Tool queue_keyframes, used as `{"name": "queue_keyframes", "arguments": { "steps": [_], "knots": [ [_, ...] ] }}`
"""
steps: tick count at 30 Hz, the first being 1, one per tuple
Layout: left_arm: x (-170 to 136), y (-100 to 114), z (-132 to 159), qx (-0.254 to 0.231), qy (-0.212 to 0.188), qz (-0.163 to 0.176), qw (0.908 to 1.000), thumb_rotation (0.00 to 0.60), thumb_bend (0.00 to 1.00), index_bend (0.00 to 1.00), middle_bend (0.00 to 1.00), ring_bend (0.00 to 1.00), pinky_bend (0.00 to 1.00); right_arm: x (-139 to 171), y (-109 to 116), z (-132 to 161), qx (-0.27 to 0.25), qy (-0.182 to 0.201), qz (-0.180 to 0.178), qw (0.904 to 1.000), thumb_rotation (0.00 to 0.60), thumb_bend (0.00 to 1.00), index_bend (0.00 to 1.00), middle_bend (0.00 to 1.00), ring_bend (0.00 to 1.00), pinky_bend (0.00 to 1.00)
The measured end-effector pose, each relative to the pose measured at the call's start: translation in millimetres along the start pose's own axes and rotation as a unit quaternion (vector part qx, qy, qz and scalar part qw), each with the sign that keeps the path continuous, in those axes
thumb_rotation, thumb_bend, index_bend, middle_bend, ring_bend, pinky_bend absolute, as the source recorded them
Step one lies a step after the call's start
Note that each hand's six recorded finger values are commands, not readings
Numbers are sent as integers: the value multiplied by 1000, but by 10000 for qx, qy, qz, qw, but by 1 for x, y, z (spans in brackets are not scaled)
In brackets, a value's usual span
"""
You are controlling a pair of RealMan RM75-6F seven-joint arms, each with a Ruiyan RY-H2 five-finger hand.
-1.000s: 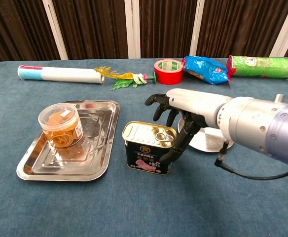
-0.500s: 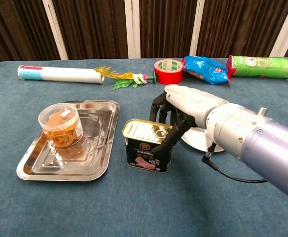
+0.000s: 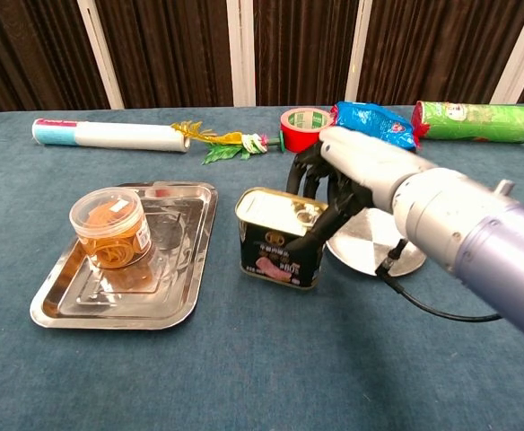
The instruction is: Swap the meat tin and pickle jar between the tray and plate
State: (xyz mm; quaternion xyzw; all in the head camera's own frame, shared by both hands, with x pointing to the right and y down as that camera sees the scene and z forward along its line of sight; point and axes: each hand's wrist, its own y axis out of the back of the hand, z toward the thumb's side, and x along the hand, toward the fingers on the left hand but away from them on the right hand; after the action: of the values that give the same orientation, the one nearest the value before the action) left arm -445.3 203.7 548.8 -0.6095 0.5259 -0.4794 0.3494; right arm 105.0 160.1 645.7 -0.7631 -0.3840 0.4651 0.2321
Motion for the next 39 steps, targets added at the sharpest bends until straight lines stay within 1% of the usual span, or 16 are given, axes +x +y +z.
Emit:
{"name": "queue_keyframes", "arguments": {
  "steps": [4,7,11,19,31,34,35,37,39],
  "knots": [
    [0,2,0,-11,5,61,10000,600,146,250,0,0,68,-3,19,-7,-24,-73,-207,9998,600,146,592,644,625,212],
    [-1,4,0,-2,8,111,9999,600,145,251,0,0,68,-9,37,-23,58,-230,-372,9990,600,146,592,644,625,213],
    [-1,4,1,24,2,143,9999,600,145,252,0,0,68,-16,48,-42,170,-376,-363,9985,600,146,592,644,625,212],
    [-1,3,1,62,18,149,9999,600,145,254,0,0,68,-21,48,-66,211,-565,-278,9978,600,146,592,644,625,213],
    [-1,1,1,99,42,138,9998,600,146,255,0,0,68,-23,42,-84,361,-648,-255,9969,600,144,592,644,623,213],
    [-1,1,1,108,37,134,9998,600,146,255,0,0,68,-22,42,-89,417,-687,-241,9965,600,144,589,642,597,201],
    [-1,1,1,113,32,129,9998,600,146,255,0,0,68,-22,42,-91,448,-699,-235,9963,600,144,578,631,575,185],
    [-1,0,2,121,24,121,9999,600,146,255,0,0,68,-21,43,-95,508,-716,-215,9959,600,143,524,582,525,145],
    [-2,-1,2,134,19,119,9998,600,146,255,0,0,68,-20,42,-97,596,-721,-180,9954,600,128,391,475,439,90]
  ]
}}
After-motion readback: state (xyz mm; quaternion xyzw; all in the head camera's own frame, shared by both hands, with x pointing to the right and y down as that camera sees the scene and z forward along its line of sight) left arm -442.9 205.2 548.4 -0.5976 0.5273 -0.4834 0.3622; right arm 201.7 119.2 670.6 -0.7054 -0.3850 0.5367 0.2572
